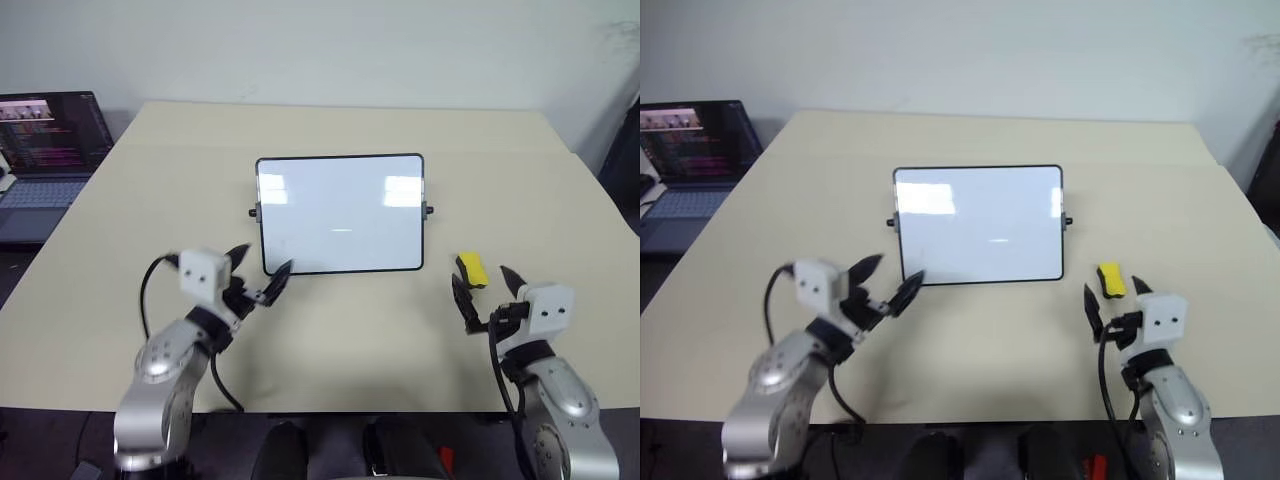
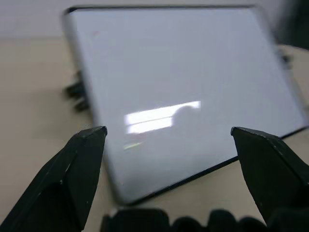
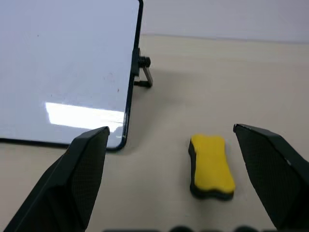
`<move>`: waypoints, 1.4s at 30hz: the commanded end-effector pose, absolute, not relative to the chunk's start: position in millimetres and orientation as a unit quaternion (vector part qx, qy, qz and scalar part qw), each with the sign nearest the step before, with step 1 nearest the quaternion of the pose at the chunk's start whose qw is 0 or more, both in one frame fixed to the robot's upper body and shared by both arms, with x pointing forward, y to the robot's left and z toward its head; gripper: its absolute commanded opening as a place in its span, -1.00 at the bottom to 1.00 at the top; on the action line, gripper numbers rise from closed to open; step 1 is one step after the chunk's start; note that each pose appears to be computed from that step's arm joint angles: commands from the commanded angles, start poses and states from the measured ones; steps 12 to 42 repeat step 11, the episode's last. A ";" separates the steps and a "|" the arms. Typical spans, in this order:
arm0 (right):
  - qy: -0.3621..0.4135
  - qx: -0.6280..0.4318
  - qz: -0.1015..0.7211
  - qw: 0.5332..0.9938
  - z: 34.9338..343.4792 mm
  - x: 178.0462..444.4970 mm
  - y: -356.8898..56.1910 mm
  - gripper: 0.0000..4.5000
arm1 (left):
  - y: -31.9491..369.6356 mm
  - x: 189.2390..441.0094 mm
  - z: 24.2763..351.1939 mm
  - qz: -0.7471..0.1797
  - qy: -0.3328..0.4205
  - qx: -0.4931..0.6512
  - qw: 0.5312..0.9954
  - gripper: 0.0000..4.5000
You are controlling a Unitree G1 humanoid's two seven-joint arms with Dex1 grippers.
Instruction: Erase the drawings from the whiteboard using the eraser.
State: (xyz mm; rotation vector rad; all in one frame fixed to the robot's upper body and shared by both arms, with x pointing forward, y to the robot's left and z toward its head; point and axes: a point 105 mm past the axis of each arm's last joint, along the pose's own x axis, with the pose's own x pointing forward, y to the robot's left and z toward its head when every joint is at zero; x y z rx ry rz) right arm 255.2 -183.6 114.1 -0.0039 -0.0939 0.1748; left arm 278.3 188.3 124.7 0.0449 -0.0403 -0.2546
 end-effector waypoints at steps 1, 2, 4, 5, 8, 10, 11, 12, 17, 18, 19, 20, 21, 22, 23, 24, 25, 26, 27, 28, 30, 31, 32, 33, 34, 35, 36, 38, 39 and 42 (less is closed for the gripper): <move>-0.077 0.005 0.105 0.991 116.1 255.6 -185.6 0.98 | 224.8 264.2 151.6 0.015 -0.087 0.084 0.993 1.00; -0.083 0.008 0.095 0.992 116.0 255.8 -190.1 0.98 | 240.5 259.8 150.2 0.059 -0.085 0.094 0.990 1.00; -0.089 -0.002 0.087 0.992 115.2 258.0 -198.0 0.98 | 255.0 256.3 150.7 0.090 -0.087 0.121 0.985 1.00; -0.089 -0.005 0.080 0.993 113.7 258.4 -201.7 0.98 | 257.7 256.3 149.1 0.091 -0.086 0.128 0.984 1.00; -0.093 0.010 0.035 0.995 113.4 261.2 -216.4 0.98 | 276.3 254.4 140.2 0.147 -0.070 0.129 0.978 1.00; -0.099 0.014 0.016 0.995 117.7 265.0 -222.0 0.98 | 286.4 254.1 135.7 0.183 -0.060 0.116 0.974 1.00; -0.102 0.013 0.013 0.995 119.8 267.3 -223.1 0.98 | 286.7 256.7 133.7 0.181 -0.059 0.117 0.975 1.00; -0.102 0.013 0.013 0.995 119.8 267.3 -223.1 0.98 | 286.7 256.7 133.7 0.181 -0.059 0.117 0.975 1.00; -0.102 0.013 0.013 0.995 119.8 267.3 -223.1 0.98 | 286.7 256.7 133.7 0.181 -0.059 0.117 0.975 1.00; -0.102 0.013 0.013 0.995 119.8 267.3 -223.1 0.98 | 286.7 256.7 133.7 0.181 -0.059 0.117 0.975 1.00; -0.102 0.013 0.013 0.995 119.8 267.3 -223.1 0.98 | 286.7 256.7 133.7 0.181 -0.059 0.117 0.975 1.00; -0.102 0.013 0.013 0.995 119.8 267.3 -223.1 0.98 | 286.7 256.7 133.7 0.181 -0.059 0.117 0.975 1.00; -0.102 0.013 0.013 0.995 119.8 267.3 -223.1 0.98 | 286.7 256.7 133.7 0.181 -0.059 0.117 0.975 1.00; -0.102 0.013 0.013 0.995 119.8 267.3 -223.1 0.98 | 286.7 256.7 133.7 0.181 -0.059 0.117 0.975 1.00; -0.102 0.013 0.013 0.995 119.8 267.3 -223.1 0.98 | 286.7 256.7 133.7 0.181 -0.059 0.117 0.975 1.00; -0.102 0.013 0.013 0.995 119.8 267.3 -223.1 0.98 | 286.7 256.7 133.7 0.181 -0.059 0.117 0.975 1.00; -0.102 0.013 0.013 0.995 119.8 267.3 -223.1 0.98 | 286.7 256.7 133.7 0.181 -0.059 0.117 0.975 1.00; -0.102 0.013 0.013 0.995 119.8 267.3 -223.1 0.98 | 286.7 256.7 133.7 0.181 -0.059 0.117 0.975 1.00; -0.102 0.013 0.013 0.995 119.8 267.3 -223.1 0.98 | 286.7 256.7 133.7 0.181 -0.059 0.117 0.975 1.00; -0.102 0.013 0.013 0.995 119.8 267.3 -223.1 0.98 | 286.7 256.7 133.7 0.181 -0.059 0.117 0.975 1.00; -0.102 0.013 0.013 0.995 119.8 267.3 -223.1 0.98 | 286.7 256.7 133.7 0.181 -0.059 0.117 0.975 1.00; -0.102 0.013 0.013 0.995 119.8 267.3 -223.1 0.98 | 286.7 256.7 133.7 0.181 -0.059 0.117 0.975 1.00; -0.102 0.013 0.013 0.995 119.8 267.3 -223.1 0.98 | 286.7 256.7 133.7 0.181 -0.059 0.117 0.975 1.00; -0.102 0.013 0.013 0.995 119.8 267.3 -223.1 0.98 | 286.7 256.7 133.7 0.181 -0.059 0.117 0.975 1.00; -0.102 0.013 0.013 0.995 119.8 267.3 -223.1 0.98 | 286.7 256.7 133.7 0.181 -0.059 0.117 0.975 1.00; -0.102 0.013 0.013 0.995 119.8 267.3 -223.1 0.98 | 286.7 256.7 133.7 0.181 -0.059 0.117 0.975 1.00; -0.102 0.013 0.013 0.995 119.8 267.3 -223.1 0.98 | 286.7 256.7 133.7 0.181 -0.059 0.117 0.975 1.00; -0.102 0.013 0.013 0.995 119.8 267.3 -223.1 0.98 | 286.7 256.7 133.7 0.181 -0.059 0.117 0.975 1.00; -0.102 0.013 0.013 0.995 119.8 267.3 -223.1 0.98 | 286.7 256.7 133.7 0.181 -0.059 0.117 0.975 1.00; -0.102 0.013 0.013 0.995 119.8 267.3 -223.1 0.98 | 286.7 256.7 133.7 0.181 -0.059 0.117 0.975 1.00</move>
